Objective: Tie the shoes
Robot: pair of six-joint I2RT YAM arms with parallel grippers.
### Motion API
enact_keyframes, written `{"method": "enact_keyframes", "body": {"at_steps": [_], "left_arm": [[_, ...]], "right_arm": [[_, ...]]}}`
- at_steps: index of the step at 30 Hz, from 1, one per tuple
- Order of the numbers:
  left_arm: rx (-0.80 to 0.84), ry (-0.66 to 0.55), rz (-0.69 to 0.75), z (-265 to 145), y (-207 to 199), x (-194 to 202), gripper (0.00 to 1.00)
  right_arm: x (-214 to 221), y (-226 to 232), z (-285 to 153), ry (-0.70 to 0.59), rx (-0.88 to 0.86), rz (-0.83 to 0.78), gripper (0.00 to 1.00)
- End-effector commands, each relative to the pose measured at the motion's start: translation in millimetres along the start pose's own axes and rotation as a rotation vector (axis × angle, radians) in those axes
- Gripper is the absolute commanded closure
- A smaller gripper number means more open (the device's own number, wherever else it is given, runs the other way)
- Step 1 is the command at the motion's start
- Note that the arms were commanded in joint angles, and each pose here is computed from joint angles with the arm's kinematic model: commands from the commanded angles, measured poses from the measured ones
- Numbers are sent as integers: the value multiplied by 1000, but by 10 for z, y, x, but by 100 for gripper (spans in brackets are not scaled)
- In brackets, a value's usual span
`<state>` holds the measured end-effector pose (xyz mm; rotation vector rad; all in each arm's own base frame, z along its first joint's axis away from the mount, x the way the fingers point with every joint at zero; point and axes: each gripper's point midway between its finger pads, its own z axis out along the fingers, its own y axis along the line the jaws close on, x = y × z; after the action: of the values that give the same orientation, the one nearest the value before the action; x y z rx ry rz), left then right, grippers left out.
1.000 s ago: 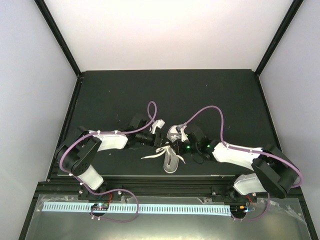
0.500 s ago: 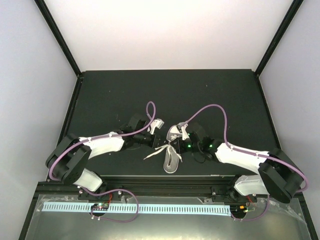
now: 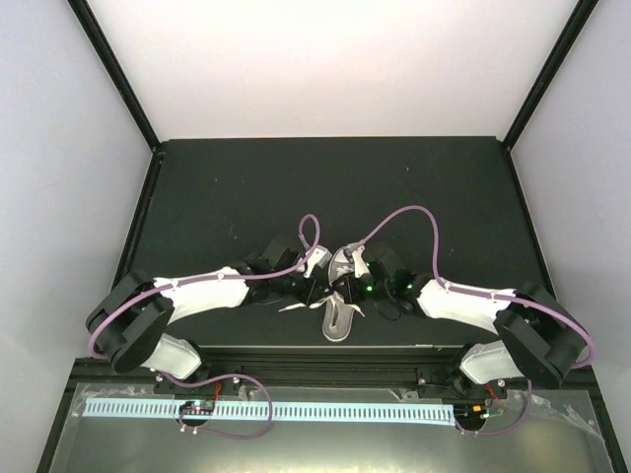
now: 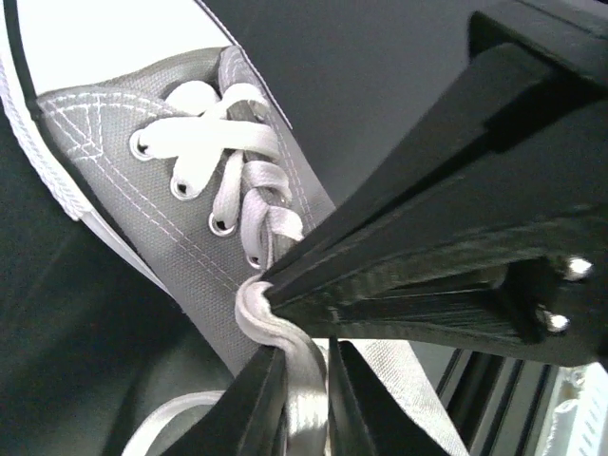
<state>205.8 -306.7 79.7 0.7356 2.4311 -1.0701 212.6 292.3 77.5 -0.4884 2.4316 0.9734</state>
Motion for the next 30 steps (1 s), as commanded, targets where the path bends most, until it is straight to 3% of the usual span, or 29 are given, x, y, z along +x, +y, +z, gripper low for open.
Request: {"method": "enact_keyframes", "body": {"at_steps": [1, 10, 18, 30], "left_arm": [[-88, -90, 57, -111, -52, -193, 84], [-180, -129, 59, -232, 0, -200, 73], [-189, -117, 65, -198, 44, -121, 92], [-235, -164, 67, -215, 106, -132, 98]], "right_arm": [[-73, 44, 58, -27, -19, -24, 98], [-32, -12, 60, -25, -2, -12, 98], [-7, 42, 36, -15, -31, -30, 98], [89, 66, 2, 5, -52, -48, 98]]}}
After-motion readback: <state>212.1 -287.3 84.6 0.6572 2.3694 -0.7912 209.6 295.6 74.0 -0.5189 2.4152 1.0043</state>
